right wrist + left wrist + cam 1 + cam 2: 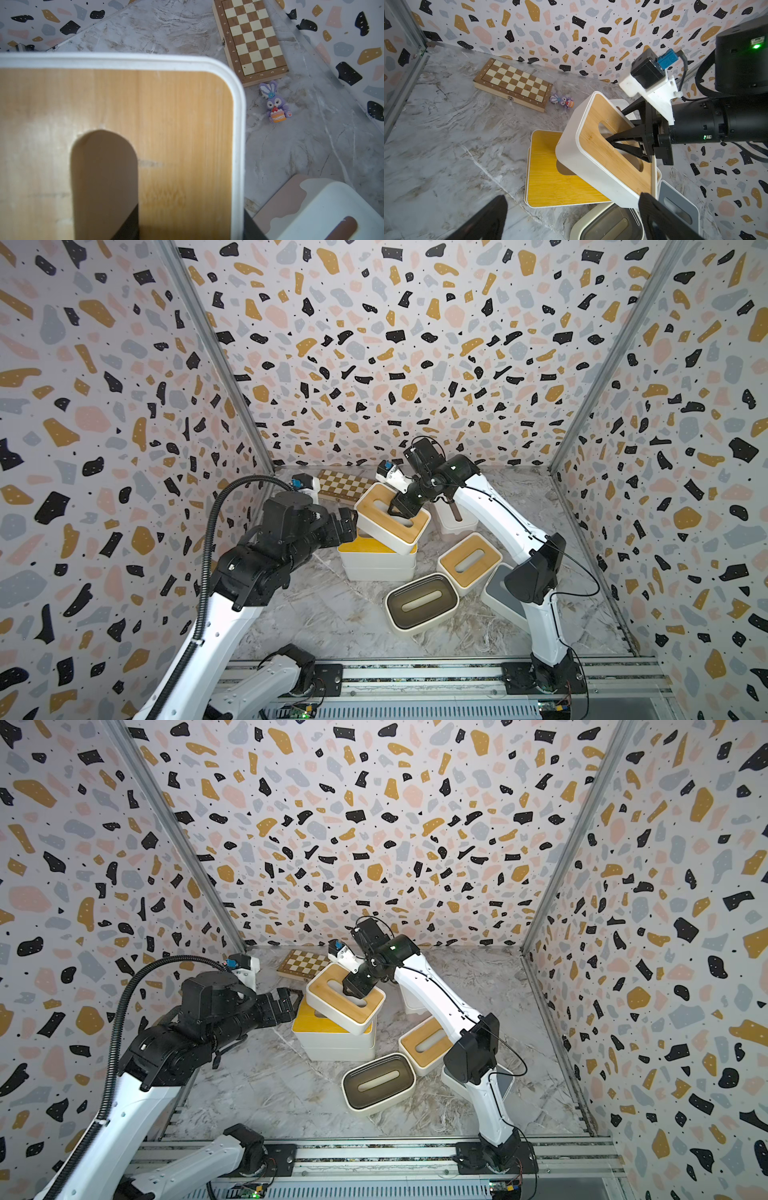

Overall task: Stack the tissue boxes
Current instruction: Place the tissue box at the tissue box.

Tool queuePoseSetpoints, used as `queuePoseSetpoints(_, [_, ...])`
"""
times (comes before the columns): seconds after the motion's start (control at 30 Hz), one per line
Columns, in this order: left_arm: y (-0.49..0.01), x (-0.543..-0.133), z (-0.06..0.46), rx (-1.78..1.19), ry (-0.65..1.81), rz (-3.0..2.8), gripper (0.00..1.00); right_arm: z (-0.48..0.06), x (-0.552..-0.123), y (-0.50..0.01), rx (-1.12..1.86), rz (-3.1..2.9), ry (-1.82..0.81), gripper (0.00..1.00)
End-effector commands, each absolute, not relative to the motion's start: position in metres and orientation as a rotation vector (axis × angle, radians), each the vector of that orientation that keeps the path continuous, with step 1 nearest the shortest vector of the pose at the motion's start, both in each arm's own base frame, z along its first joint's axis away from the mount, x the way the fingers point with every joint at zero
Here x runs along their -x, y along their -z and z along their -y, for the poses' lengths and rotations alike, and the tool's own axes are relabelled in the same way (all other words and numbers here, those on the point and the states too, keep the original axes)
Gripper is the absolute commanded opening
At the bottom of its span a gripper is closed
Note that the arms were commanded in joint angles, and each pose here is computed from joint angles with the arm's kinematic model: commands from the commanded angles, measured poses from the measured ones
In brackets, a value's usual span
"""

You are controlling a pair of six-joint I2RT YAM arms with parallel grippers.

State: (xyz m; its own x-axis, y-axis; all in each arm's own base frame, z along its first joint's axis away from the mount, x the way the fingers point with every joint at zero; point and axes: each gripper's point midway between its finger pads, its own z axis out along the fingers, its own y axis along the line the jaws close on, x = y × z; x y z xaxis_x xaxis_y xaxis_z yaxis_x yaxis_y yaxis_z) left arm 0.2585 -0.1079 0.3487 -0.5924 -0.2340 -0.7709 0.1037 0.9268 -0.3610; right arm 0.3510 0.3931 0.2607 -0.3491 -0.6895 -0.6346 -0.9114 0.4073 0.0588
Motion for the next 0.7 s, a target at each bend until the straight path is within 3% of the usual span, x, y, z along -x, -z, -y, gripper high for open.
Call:
queuePoseSetpoints(0.0, [-0.356,-0.264,0.112,0.106,0.516,-2.119,1.0,-0.399,-0.347,-0.282,1.371,-2.071,-0.562,0.26])
queuePoseSetpoints(0.37, [-0.351,-0.267,0.112,0.121,0.531,-2.128,1.0,-0.41,-0.346,-0.271,1.405,-2.066,-0.537,0.55])
queuePoseSetpoints(0.67, [-0.351,-0.268,0.11,0.121,0.528,-2.124,1.0,-0.397,-0.351,-0.296,1.36,-2.023,-0.458,0.79])
